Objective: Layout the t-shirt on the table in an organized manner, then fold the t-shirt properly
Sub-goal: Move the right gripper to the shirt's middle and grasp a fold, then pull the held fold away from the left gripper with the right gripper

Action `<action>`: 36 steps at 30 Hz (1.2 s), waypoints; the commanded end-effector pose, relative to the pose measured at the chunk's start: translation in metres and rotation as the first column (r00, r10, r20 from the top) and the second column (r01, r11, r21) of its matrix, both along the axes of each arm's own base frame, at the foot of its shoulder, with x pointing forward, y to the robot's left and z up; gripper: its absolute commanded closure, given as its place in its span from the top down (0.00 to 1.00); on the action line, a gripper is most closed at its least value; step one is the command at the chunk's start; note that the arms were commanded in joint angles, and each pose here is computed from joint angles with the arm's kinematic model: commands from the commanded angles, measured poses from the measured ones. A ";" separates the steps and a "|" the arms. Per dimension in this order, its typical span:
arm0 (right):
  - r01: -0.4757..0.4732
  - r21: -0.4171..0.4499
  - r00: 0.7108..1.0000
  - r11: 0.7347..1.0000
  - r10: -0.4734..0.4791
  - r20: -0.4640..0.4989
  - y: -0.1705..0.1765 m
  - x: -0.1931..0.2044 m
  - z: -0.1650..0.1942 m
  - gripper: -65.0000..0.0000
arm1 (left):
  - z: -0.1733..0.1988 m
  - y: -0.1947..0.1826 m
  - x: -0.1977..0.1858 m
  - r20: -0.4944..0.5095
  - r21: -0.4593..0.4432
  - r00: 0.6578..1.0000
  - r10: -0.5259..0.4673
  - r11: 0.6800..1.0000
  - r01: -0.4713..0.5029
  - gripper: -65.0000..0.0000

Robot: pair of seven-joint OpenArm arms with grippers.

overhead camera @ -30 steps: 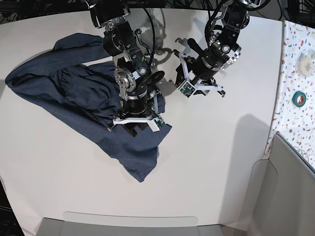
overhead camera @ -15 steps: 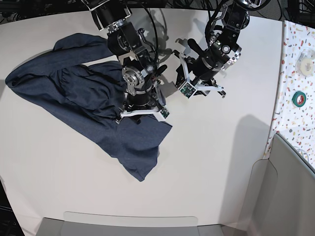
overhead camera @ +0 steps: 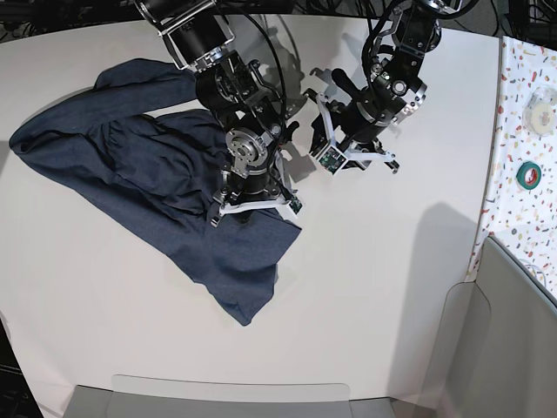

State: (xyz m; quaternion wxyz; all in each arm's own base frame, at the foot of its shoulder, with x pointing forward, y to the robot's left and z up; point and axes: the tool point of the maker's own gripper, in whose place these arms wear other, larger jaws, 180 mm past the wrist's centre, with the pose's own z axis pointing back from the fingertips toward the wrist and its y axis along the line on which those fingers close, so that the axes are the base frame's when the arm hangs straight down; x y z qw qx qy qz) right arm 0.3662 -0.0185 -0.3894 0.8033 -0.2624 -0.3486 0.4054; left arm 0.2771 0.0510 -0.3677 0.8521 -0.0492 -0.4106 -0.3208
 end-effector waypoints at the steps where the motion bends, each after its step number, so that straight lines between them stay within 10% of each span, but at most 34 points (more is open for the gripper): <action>1: 0.004 0.010 1.000 1.000 -0.004 0.014 0.002 0.006 0.008 0.36 | 0.010 -0.002 0.005 0.033 -0.018 0.999 0.000 1.000 0.001 0.34; 11: 0.006 0.015 0.999 1.000 -0.007 0.052 0.004 0.017 0.021 0.35 | 0.010 -0.001 0.005 0.032 -0.017 0.999 0.003 1.000 -0.002 0.34; 17: 0.013 0.006 0.997 1.000 -0.014 0.071 0.001 0.027 0.030 0.00 | 0.005 -0.001 -0.002 0.017 -0.017 1.000 0.002 1.000 -0.002 0.34; 26: 0.099 0.027 0.985 0.995 -0.102 0.136 -0.027 0.054 0.059 0.00 | 0.005 -0.001 -0.004 0.015 -0.020 1.000 0.003 1.000 -0.002 0.34; 31: 0.276 0.136 0.930 0.952 -0.300 0.213 -0.092 0.079 0.098 0.00 | 0.002 -0.002 -0.009 0.005 -0.021 1.000 0.002 1.000 -0.002 0.34; 36: 0.473 0.224 0.811 0.852 -0.520 0.268 -0.200 0.087 0.118 0.00 | -0.001 -0.002 -0.015 -0.007 -0.023 1.000 0.001 1.000 -0.001 0.34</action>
